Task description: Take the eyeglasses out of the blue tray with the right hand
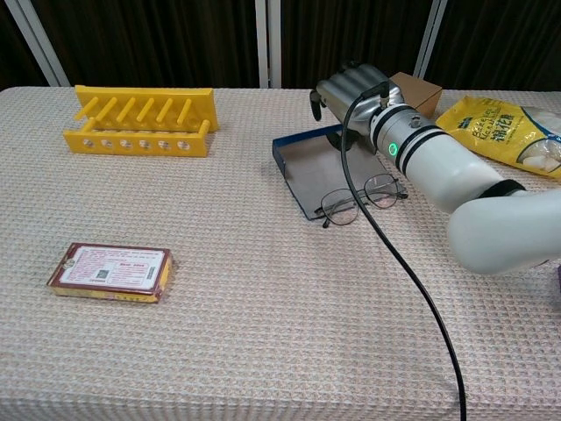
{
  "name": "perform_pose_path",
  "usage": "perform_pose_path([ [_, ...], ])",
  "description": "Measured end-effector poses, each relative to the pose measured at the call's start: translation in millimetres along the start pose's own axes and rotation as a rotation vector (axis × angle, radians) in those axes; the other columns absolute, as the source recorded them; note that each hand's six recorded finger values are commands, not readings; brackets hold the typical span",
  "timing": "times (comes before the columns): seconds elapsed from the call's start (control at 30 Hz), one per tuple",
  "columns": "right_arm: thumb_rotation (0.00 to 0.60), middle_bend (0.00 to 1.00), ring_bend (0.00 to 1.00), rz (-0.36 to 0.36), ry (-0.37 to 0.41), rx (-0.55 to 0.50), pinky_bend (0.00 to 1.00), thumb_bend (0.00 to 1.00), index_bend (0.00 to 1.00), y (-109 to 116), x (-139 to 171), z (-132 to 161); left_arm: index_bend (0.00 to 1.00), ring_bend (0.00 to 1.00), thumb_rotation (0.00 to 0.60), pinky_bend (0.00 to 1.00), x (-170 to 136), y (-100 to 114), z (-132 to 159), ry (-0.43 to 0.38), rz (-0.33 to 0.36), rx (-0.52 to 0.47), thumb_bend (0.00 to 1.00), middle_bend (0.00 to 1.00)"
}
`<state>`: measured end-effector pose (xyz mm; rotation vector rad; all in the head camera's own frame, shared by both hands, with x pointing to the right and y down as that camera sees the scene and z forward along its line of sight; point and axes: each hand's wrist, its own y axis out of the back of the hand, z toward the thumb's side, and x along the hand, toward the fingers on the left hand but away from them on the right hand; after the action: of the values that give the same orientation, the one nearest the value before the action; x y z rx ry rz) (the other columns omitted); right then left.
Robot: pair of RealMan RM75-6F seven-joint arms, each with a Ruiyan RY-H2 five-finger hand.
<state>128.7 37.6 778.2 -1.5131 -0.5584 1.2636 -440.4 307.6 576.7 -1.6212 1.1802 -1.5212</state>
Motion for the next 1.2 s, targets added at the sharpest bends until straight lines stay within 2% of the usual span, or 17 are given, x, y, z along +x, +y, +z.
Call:
perform_pose_path([
  [0.03, 0.600, 0.18, 0.07, 0.004, 0.003, -0.004, 0.00, 0.31, 0.01, 1, 0, 0, 0.30, 0.12, 0.600, 0.14, 0, 0, -1, 0.003, -0.001, 0.000, 0.10, 0.20],
  [0.13, 0.600, 0.17, 0.06, 0.005, 0.017, -0.029, 0.00, 0.30, 0.01, 7, 3, -1, 0.30, 0.12, 0.600, 0.14, 0, 0, -1, 0.003, -0.001, 0.001, 0.10, 0.20],
  [0.17, 0.600, 0.18, 0.06, 0.004, 0.024, -0.037, 0.00, 0.30, 0.04, 9, 5, -2, 0.30, 0.12, 0.600, 0.14, 0, 0, -1, 0.001, 0.000, 0.002, 0.10, 0.20],
  [0.33, 0.600, 0.22, 0.06, 0.009, 0.100, -0.072, 0.00, 0.33, 0.34, 17, 26, -11, 0.30, 0.12, 0.600, 0.14, -2, 1, -1, 0.001, 0.002, 0.003, 0.10, 0.20],
  [0.43, 0.600, 0.24, 0.06, 0.040, 0.158, -0.062, 0.00, 0.34, 0.41, 15, 48, -23, 0.30, 0.12, 0.600, 0.14, -2, 2, -2, 0.002, 0.006, 0.003, 0.10, 0.20],
  [0.53, 0.600, 0.24, 0.06, 0.086, 0.203, -0.039, 0.00, 0.34, 0.42, 4, 72, -37, 0.30, 0.12, 0.600, 0.14, -3, 2, -2, 0.003, 0.006, 0.003, 0.10, 0.20],
  [0.63, 0.600, 0.25, 0.06, 0.113, 0.233, -0.026, 0.00, 0.34, 0.42, -6, 85, -39, 0.30, 0.12, 0.600, 0.14, -3, 2, 0, -0.002, 0.008, 0.004, 0.10, 0.20],
  [1.03, 0.600, 0.25, 0.06, 0.114, 0.277, -0.004, 0.00, 0.35, 0.43, -18, 83, -24, 0.30, 0.12, 0.600, 0.14, -6, 4, -2, 0.008, 0.013, 0.006, 0.10, 0.20],
  [1.2, 0.600, 0.27, 0.06, 0.115, 0.284, 0.006, 0.00, 0.36, 0.46, -21, 82, -21, 0.30, 0.12, 0.600, 0.14, -6, 3, -2, 0.010, 0.011, 0.006, 0.10, 0.20],
])
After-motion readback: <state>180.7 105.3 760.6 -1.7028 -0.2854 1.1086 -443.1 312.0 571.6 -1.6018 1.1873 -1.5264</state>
